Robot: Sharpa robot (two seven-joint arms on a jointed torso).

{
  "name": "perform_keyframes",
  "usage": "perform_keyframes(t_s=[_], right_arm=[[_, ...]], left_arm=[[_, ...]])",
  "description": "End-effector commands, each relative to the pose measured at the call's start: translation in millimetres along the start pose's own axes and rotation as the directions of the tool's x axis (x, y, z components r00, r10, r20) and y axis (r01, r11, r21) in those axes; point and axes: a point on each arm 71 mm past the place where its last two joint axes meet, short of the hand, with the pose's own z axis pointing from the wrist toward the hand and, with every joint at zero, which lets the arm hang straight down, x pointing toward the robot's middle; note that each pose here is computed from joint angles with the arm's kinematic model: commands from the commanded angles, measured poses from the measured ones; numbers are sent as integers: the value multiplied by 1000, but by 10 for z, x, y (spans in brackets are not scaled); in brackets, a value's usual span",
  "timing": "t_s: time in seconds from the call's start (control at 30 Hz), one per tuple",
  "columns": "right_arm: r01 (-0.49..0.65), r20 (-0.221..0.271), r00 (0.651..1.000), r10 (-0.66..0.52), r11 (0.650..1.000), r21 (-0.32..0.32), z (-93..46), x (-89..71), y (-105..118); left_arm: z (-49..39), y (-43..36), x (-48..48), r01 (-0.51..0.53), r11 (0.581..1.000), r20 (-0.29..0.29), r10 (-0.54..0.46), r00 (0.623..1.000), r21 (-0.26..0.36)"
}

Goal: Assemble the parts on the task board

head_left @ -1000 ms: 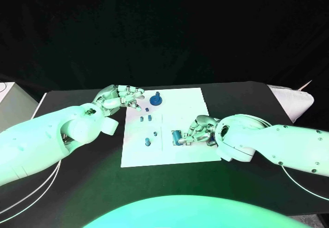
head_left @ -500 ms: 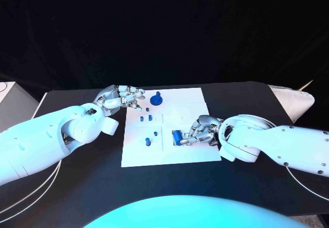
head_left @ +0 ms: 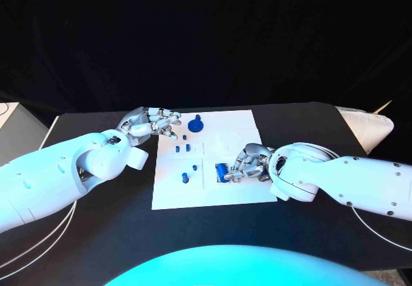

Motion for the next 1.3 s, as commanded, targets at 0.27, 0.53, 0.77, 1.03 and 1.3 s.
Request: perform_keyframes(t_s=[0.27,0.53,0.77,1.03,1.3], right_arm=[[42,40,998,-43,999,26,38,-5,-10],[48,42,998,-49,999,21,74,15,12],[57,23,998,-57,998,20,97,50,3],[76,-22,997,-76,997,23,112,93,-15],[63,-13,998,-63,998,12,108,108,-2]], left_arm=[[6,-1,29,12,1000,-20,-12,1000,3],[6,-1,30,12,1000,-22,-12,1000,3],[5,-1,29,12,1000,-22,-12,1000,3],[3,-1,28,12,1000,-22,-12,1000,2],[2,0,28,12,1000,-24,-12,1000,1]])
